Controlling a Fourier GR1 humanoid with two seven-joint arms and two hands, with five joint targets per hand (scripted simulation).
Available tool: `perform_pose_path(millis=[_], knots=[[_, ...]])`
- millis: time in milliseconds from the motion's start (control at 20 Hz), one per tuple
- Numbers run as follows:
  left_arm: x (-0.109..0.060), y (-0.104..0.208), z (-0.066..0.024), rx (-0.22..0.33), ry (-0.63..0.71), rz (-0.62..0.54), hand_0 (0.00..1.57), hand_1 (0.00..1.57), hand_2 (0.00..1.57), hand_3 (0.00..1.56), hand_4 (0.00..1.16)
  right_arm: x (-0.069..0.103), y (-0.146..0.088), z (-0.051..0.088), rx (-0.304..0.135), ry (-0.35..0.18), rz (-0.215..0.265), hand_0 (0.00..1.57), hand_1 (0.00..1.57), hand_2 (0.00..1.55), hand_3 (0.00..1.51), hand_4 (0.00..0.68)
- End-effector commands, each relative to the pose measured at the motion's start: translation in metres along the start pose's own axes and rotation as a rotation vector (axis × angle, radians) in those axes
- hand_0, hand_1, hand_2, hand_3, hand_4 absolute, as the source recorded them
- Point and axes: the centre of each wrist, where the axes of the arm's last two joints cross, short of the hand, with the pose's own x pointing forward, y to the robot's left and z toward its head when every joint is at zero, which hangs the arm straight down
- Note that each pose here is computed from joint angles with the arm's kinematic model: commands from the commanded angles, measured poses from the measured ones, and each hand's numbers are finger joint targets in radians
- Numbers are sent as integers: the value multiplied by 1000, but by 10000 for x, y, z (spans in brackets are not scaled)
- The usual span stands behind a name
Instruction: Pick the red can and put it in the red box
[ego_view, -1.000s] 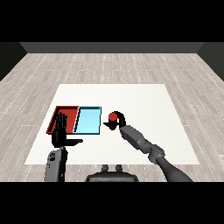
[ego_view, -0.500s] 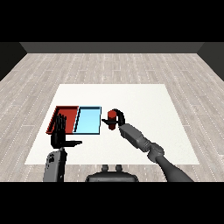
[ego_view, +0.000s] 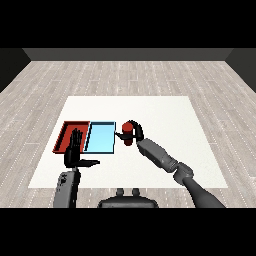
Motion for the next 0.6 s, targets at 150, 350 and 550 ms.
perform_pose_path(millis=[150, 350, 550], knots=[[105, -269, -33, -68, 57, 67, 0, 0, 0, 0, 0, 334, -199, 147, -13, -135, 25, 1522, 1522, 1454, 1383, 571], [327, -510, -87, -145, 106, 86, 0, 0, 0, 0, 0, 494, -486, 256, -28, -169, 21, 1519, 1519, 1466, 1398, 568], [333, -635, -107, -160, 109, 91, 0, 0, 0, 0, 0, 614, -616, 339, -32, -171, 22, 1519, 1519, 1466, 1398, 568]])
